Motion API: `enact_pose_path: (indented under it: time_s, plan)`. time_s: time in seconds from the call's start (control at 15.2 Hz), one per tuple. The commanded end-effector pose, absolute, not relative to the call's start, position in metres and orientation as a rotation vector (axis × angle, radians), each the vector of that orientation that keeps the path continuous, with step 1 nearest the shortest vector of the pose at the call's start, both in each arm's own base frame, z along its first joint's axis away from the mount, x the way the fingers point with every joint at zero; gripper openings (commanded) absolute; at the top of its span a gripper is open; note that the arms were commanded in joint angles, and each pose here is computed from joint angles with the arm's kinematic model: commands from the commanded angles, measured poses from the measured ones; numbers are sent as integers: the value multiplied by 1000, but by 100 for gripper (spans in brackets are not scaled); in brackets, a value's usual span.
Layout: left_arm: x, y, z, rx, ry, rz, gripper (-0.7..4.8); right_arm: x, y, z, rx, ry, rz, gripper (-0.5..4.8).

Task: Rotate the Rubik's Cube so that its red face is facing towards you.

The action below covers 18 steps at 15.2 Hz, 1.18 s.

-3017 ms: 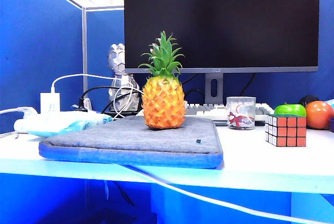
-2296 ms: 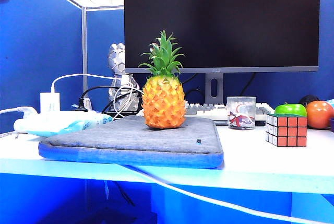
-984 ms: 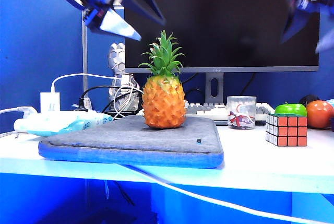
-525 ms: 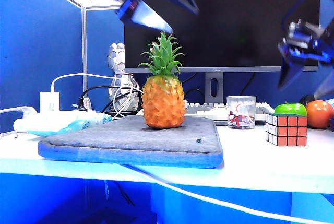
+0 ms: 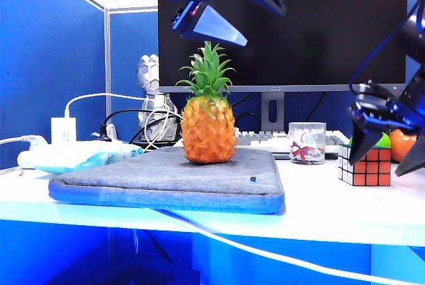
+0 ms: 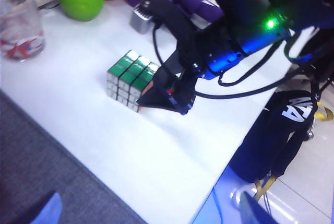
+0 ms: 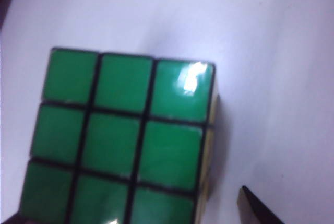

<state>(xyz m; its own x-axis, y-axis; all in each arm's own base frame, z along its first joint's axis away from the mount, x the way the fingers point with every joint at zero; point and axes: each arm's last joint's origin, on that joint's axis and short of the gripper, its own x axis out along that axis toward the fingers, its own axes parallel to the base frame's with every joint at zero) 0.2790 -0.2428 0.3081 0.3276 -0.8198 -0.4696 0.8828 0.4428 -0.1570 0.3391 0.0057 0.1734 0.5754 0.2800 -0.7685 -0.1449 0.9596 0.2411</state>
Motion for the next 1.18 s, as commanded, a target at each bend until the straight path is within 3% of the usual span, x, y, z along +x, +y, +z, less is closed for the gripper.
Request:
enact_pose_path:
  time_s: [0.07, 0.52, 0.59, 0.66, 0.72, 0.79, 0.85, 0.98, 1.18]
  plan:
    - [278, -245, 312, 127, 512, -1130, 479, 346, 11, 179, 145, 891, 263, 479]
    - [276, -246, 309, 114, 550, -1123, 479, 358, 36, 175, 92, 905, 278, 479]
    - [276, -246, 308, 115, 554, -1123, 479, 359, 36, 168, 79, 932, 271, 454]
    - [276, -246, 308, 115, 554, -1122, 479, 359, 36, 165, 80, 945, 270, 303]
    - [276, -246, 308, 116, 553, -1118, 479, 359, 36, 163, 80, 948, 270, 207]
    - [276, -246, 308, 120, 553, -1104, 479, 360, 36, 164, 80, 939, 271, 162]
    - [276, -245, 308, 121, 552, -1101, 479, 360, 36, 164, 80, 938, 271, 86]
    - [277, -245, 308, 125, 550, -1102, 479, 363, 37, 169, 85, 922, 283, 39]
    - [279, -244, 309, 158, 520, -1054, 479, 370, 39, 206, 113, 831, 364, 39]
